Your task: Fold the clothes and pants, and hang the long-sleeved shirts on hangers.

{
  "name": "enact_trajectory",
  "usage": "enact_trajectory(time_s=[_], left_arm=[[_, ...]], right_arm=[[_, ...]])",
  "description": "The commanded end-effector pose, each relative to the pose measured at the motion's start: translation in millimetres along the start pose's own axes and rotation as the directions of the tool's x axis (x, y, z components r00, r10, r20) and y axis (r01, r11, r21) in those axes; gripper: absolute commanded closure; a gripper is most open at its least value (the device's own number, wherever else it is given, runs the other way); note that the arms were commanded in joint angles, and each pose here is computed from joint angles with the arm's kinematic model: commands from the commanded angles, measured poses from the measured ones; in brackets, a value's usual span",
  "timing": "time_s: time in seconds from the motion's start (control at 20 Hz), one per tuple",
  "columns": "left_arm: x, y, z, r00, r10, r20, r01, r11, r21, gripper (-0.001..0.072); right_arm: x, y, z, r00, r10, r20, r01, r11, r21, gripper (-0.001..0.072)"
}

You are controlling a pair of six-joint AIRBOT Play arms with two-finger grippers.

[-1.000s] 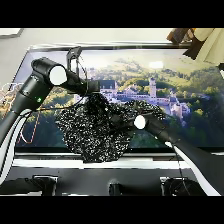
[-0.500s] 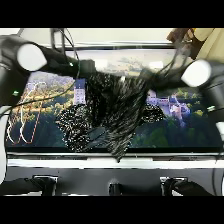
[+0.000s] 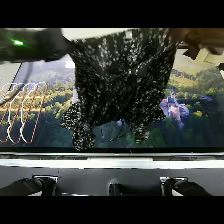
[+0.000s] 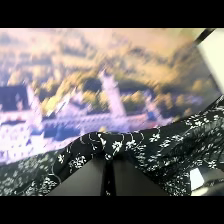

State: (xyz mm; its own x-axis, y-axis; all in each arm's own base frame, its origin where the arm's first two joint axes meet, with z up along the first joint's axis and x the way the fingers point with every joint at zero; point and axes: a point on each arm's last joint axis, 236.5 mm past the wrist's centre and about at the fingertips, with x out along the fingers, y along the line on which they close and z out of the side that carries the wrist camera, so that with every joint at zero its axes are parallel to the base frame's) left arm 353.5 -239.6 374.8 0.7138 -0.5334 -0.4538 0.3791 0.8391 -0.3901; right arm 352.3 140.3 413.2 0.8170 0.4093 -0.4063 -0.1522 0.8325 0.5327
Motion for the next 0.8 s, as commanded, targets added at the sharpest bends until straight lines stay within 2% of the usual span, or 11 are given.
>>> enact_trajectory(time_s=[0.0, 0.1, 0.3, 0.5, 0.75], left_arm=[[-45.0, -9.6, 9.8, 0.997, -0.034, 0.063, 0.035, 0.999, -0.029, 0.0680], [-45.9, -6.1, 0.5, 0.999, -0.020, 0.027, 0.022, 0.997, -0.075, 0.0679], [-5.8, 14.2, -46.8, 0.990, 0.042, -0.134, -0.060, 0.989, -0.134, 0.0680], [51.0, 49.6, -115.9, 0.932, 0.128, -0.339, -0.196, 0.965, -0.175, 0.0680], [111.0, 78.3, -183.5, 0.848, 0.184, -0.496, -0.287, 0.948, -0.138, 0.0679]], right_arm=[[-40.2, 21.2, 7.3, 0.996, 0.073, 0.060, -0.072, 0.997, -0.014, 0.0682], [-43.2, 15.4, 0.1, 0.998, 0.047, 0.033, -0.047, 0.999, -0.016, 0.0682], [-8.0, -34.0, -46.2, 0.980, -0.123, -0.157, 0.123, 0.992, -0.006, 0.0681], [35.7, -95.1, -93.0, 0.902, -0.299, -0.312, 0.305, 0.952, -0.031, 0.0681], [91.6, -138.1, -192.2, 0.772, -0.436, -0.463, 0.412, 0.897, -0.157, 0.0681]])
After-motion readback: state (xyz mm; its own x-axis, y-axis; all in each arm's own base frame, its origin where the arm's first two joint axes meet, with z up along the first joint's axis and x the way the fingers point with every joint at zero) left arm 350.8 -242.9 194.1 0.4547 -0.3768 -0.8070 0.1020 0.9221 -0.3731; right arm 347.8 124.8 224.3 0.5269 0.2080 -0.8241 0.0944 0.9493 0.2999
